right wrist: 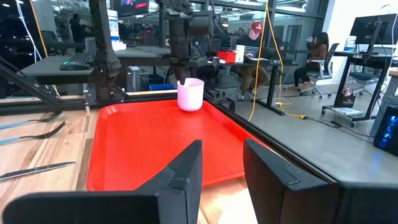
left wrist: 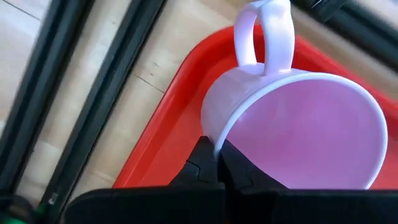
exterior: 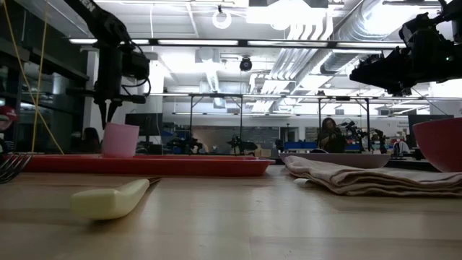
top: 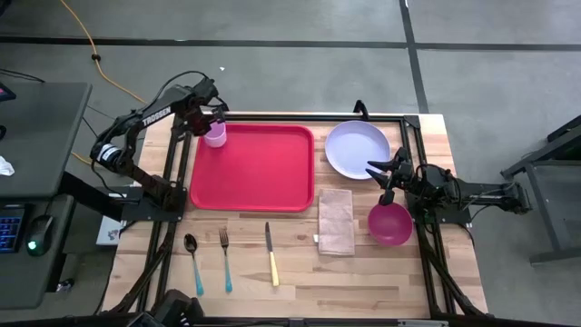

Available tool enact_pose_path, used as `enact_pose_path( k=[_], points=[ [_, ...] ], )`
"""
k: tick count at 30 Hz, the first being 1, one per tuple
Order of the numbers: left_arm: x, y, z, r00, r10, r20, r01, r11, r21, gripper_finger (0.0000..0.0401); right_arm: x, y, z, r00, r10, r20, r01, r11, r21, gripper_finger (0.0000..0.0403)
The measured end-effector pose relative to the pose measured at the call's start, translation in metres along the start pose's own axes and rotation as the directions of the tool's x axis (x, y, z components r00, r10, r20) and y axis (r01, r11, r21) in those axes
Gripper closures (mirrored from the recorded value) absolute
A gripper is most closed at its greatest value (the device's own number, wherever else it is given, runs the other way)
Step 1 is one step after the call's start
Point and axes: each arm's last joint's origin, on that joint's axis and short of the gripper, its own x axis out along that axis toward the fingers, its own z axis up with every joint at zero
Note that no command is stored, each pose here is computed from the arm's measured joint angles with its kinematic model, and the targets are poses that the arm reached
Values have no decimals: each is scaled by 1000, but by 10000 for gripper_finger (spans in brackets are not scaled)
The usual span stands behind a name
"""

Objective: Set up tray
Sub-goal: Put the pink mug at the top left of the red tray

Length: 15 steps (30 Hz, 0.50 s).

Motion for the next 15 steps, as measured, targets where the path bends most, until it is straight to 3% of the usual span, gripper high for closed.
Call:
enact_pose_path(
  k=[6, 15],
  points=[
    [17, 4, -6, 999, -30, -20, 30, 999, -33, 389, 0, 0, 0, 1000, 0, 1, 0, 1000, 7, 309],
    [13, 6, -6, 999, -39, 7, 39, 999, -36, 389, 0, 0, 0, 1000, 0, 0, 0, 1000, 7, 309]
  ],
)
